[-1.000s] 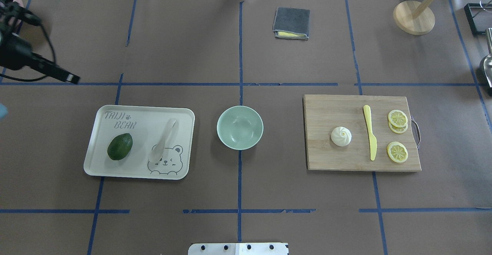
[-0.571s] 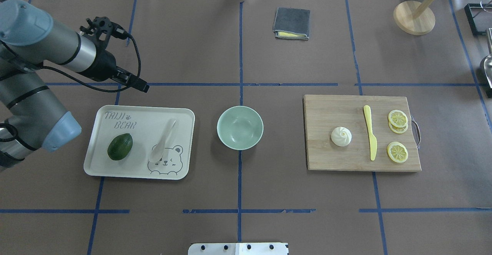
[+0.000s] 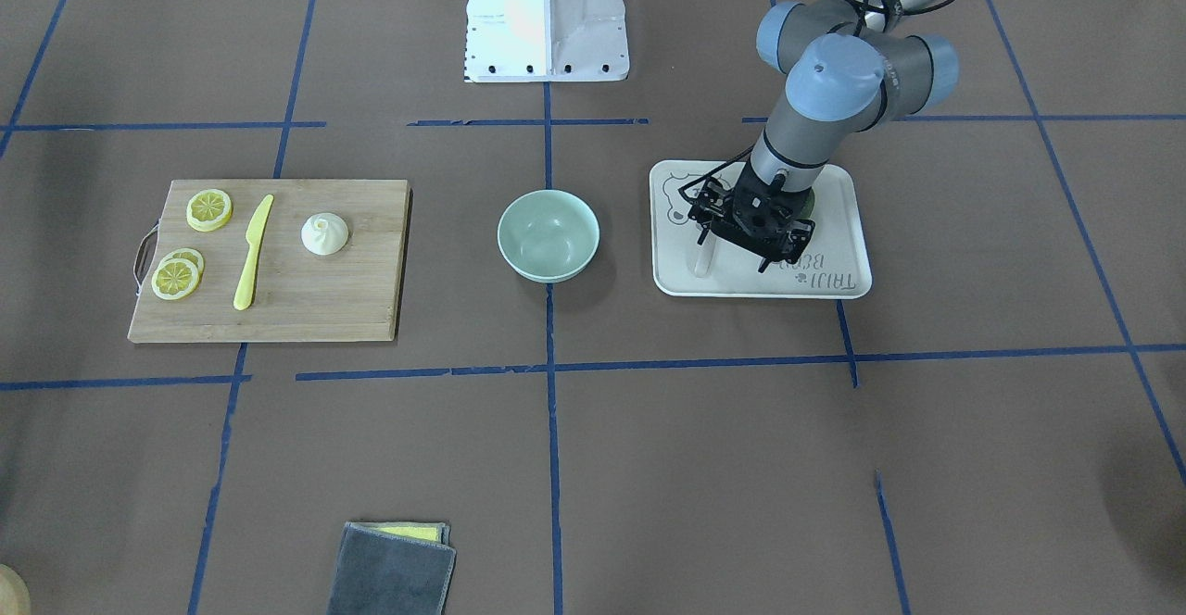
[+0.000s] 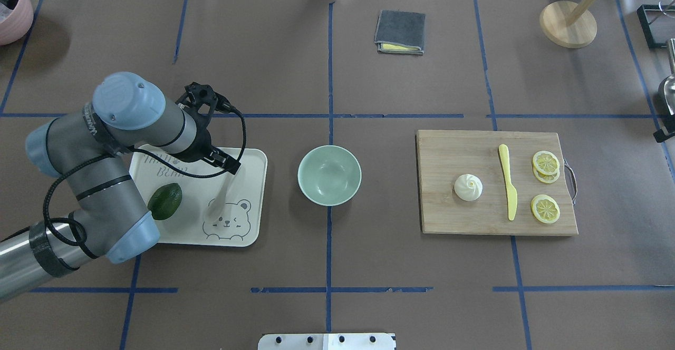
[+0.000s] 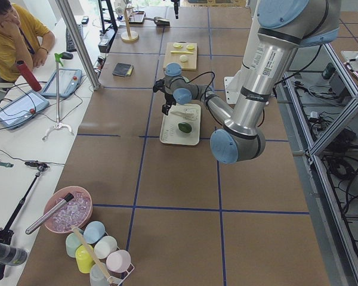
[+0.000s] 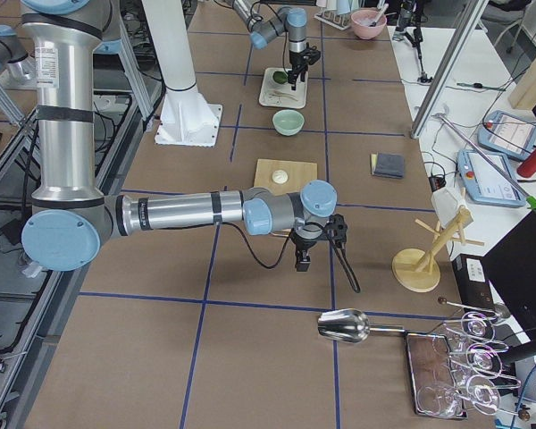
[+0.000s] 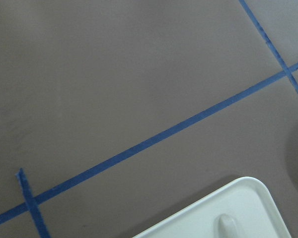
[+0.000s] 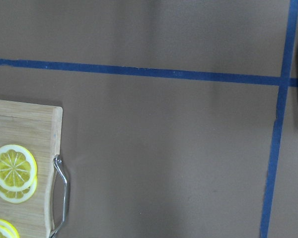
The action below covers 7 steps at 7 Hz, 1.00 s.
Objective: Put spoon and bun in bowl
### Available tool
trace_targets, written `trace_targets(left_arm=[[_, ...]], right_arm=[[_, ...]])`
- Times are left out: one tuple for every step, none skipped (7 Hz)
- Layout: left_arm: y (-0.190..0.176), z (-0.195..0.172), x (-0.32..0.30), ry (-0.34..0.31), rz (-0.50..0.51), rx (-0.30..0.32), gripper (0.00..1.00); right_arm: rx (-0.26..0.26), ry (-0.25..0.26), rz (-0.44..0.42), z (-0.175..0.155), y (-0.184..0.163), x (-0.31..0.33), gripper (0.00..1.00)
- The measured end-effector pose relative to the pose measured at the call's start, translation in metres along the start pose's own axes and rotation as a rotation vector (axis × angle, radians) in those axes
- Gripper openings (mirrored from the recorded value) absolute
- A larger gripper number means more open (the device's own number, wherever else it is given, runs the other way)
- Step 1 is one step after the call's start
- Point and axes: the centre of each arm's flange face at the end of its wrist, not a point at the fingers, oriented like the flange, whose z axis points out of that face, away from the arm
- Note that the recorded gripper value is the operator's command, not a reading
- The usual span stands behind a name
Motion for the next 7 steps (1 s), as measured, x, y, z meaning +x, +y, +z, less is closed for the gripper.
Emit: trace_targets(left_arm=[[0.004,0.008,0.008,-0.004,-0.001,-0.009,0.83],[0.006,0.012,0.015,0.000,-0.003,-0.016,0.77],[0.008,0.015,0.020,0.004,-0.006,-0.023,0.69],[0.011,0.019,0.024,0.006,-0.007,-0.032,0.61],[0.014,0.023,0.026,0.007,-0.007,-0.041,0.45],[0.016,0.026,0.027,0.008,-0.006,-0.047,0.25],[0.017,0.026,0.028,0.011,-0.006,-0.051,0.07]], right_arm=[[-0.004,0.000,-0.002,0.002,0.000,-0.002,1.00],[-0.009,0.000,-0.005,0.004,0.000,-0.003,1.00],[-0.011,0.001,-0.007,0.006,0.000,-0.004,1.00],[-0.014,-0.001,-0.008,0.007,-0.001,-0.005,1.00],[-0.017,-0.004,-0.008,0.008,-0.001,-0.006,1.00],[-0.018,-0.007,-0.009,0.009,-0.001,-0.007,1.00],[-0.020,-0.007,-0.010,0.009,-0.001,-0.008,1.00]])
